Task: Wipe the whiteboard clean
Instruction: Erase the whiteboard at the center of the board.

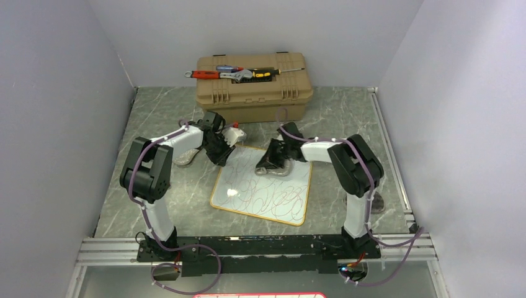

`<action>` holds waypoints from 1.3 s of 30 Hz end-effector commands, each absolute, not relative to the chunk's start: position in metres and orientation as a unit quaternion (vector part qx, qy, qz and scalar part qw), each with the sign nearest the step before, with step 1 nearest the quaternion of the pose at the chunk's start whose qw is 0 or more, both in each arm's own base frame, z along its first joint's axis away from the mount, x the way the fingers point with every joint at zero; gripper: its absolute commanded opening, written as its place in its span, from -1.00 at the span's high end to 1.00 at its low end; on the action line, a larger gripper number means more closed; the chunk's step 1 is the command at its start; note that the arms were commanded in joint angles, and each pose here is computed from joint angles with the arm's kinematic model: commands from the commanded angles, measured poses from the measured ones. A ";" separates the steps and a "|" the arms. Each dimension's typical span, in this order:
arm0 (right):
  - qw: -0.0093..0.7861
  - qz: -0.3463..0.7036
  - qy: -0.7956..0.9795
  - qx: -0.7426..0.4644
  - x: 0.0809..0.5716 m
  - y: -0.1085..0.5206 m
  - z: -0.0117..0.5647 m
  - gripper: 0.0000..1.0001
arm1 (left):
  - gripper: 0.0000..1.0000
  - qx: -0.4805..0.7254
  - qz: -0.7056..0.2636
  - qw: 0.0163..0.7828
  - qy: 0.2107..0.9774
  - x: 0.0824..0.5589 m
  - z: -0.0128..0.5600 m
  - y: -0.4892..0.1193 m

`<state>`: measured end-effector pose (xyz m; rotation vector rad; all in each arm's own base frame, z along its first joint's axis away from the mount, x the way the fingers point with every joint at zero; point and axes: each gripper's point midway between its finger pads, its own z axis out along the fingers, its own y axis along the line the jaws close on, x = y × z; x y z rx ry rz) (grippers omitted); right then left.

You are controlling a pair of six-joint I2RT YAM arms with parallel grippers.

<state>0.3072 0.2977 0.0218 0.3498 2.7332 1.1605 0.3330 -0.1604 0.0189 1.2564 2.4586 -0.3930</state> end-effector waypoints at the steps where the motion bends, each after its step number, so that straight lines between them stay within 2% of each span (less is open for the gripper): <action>1: 0.096 0.315 0.936 0.122 0.315 0.299 -0.009 1.00 | 0.52 0.449 -0.089 0.127 0.880 0.318 -0.018 -0.139; 8: 0.148 0.268 0.918 0.251 0.295 0.183 -0.017 1.00 | 0.75 0.455 -0.078 0.106 0.881 0.310 -0.026 -0.131; 12: 0.152 0.242 0.915 0.285 0.284 0.156 -0.024 1.00 | 0.83 0.461 -0.079 0.103 0.878 0.308 -0.027 -0.130; 16: 0.143 0.260 0.911 0.286 0.297 0.184 -0.029 1.00 | 0.86 0.460 -0.086 0.108 0.877 0.307 -0.026 -0.132; 24: 0.133 0.298 0.913 0.245 0.347 0.309 -0.033 1.00 | 0.90 0.466 -0.094 0.095 0.874 0.298 -0.029 -0.131; 27: 0.136 0.302 0.908 0.259 0.354 0.320 -0.031 1.00 | 0.91 0.469 -0.091 0.093 0.874 0.296 -0.029 -0.129; 30: 0.154 0.280 0.904 0.285 0.347 0.288 -0.032 1.00 | 0.92 0.473 -0.084 0.093 0.872 0.294 -0.030 -0.125; 36: 0.187 0.190 0.903 0.337 0.306 0.174 -0.034 1.00 | 0.94 0.478 -0.078 0.102 0.869 0.293 -0.029 -0.123; 39: 0.199 0.175 0.894 0.361 0.294 0.140 -0.034 1.00 | 0.94 0.480 -0.082 0.104 0.867 0.291 -0.030 -0.124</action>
